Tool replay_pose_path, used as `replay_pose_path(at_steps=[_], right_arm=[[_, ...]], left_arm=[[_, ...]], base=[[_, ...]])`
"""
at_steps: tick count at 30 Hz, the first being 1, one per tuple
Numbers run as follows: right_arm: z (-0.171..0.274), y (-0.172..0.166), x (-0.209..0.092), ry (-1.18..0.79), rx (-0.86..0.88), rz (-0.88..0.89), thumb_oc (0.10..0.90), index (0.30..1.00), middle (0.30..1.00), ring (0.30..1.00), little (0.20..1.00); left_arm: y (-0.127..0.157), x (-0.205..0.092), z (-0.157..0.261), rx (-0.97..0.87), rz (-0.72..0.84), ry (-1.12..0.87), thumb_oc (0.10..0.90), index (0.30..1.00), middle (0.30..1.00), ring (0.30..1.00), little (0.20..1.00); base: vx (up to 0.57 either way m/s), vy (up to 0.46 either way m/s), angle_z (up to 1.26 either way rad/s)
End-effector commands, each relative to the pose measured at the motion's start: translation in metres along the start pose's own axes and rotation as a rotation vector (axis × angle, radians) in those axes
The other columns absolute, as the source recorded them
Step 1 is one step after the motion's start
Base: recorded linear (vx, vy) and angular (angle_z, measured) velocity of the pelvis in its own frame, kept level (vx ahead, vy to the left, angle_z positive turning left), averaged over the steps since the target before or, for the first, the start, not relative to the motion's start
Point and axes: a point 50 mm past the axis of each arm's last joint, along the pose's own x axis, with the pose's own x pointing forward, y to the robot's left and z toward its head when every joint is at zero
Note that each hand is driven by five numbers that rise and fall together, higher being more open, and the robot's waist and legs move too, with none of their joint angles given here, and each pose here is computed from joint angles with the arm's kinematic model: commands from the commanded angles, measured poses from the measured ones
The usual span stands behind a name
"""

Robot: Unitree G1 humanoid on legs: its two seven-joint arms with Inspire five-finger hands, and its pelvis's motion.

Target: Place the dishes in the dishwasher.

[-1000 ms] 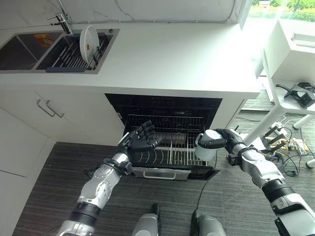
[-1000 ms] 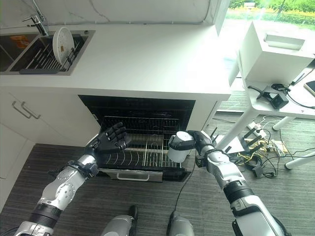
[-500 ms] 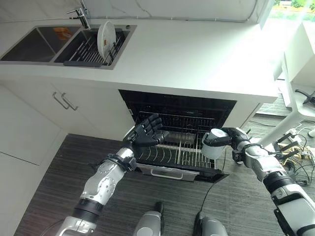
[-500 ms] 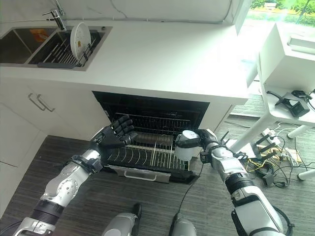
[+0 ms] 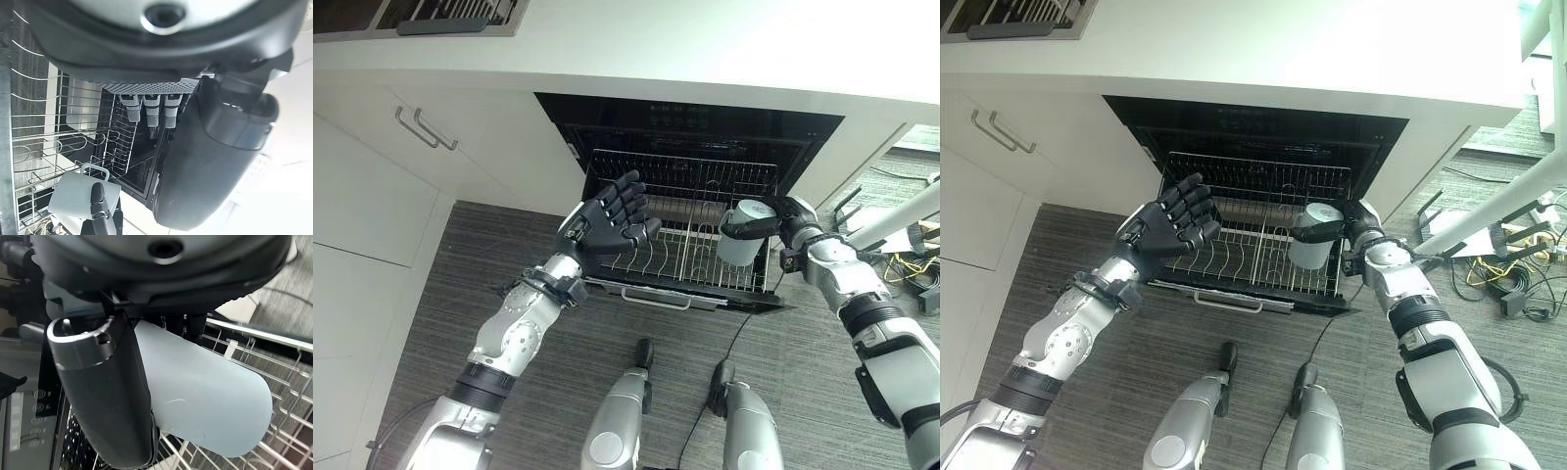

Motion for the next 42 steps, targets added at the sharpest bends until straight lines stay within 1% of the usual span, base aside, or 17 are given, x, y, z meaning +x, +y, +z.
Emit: replay_pose_path(at_steps=[1,8,17,18,19,20,25,31,42], right_arm=[[0.075,-0.008,0.000,-0.271,-0.021,-0.034,0.400,0.300,0.300,0.300,0.300],[0.095,-0.015,0.000,-0.314,-0.053,-0.076,0.400,0.300,0.300,0.300,0.300],[0.101,-0.018,0.000,-0.318,-0.084,-0.101,0.400,0.300,0.300,0.300,0.300],[0.102,-0.018,0.001,-0.315,-0.094,-0.102,0.467,0.401,0.401,0.401,0.401],[0.102,-0.018,0.001,-0.313,-0.103,-0.107,0.587,0.580,0.580,0.580,0.580],[0.102,-0.018,0.001,-0.310,-0.108,-0.108,0.800,0.900,0.900,0.900,0.900],[0.108,-0.012,0.001,-0.323,-0.146,-0.074,0.800,0.900,0.900,0.900,0.900],[0.113,-0.008,-0.001,-0.362,-0.145,-0.061,0.800,0.900,0.900,0.900,0.900],[0.142,0.005,-0.013,-0.515,-0.134,-0.024,0.800,0.900,0.900,0.900,0.900]], left_arm=[[-0.030,0.009,0.059,0.023,-0.143,-0.297,0.800,0.900,0.900,0.900,0.900],[-0.034,0.011,0.072,0.028,-0.166,-0.343,0.800,0.900,0.900,0.900,0.900],[-0.036,0.012,0.079,0.032,-0.173,-0.365,0.800,0.900,0.900,0.900,0.900],[-0.036,0.012,0.079,0.033,-0.173,-0.365,0.800,0.900,0.900,0.900,0.900],[-0.036,0.013,0.079,0.032,-0.173,-0.366,0.800,0.900,0.900,0.900,0.900],[-0.035,0.013,0.079,0.032,-0.173,-0.366,0.800,0.900,0.900,0.900,0.900],[-0.036,0.013,0.083,0.036,-0.184,-0.374,0.800,0.900,0.900,0.900,0.900],[-0.036,0.012,0.082,0.038,-0.188,-0.373,0.800,0.900,0.900,0.900,0.900],[-0.036,0.010,0.079,0.053,-0.193,-0.372,0.800,0.900,0.900,0.900,0.900]], base=[[-0.07,-0.010,0.00],[-0.06,-0.002,-0.01],[-0.04,0.002,-0.01],[-0.04,0.008,-0.02],[-0.04,0.007,-0.01],[-0.04,0.006,-0.01],[-0.05,0.006,0.00],[-0.01,-0.001,0.00],[0.00,0.000,0.00]])
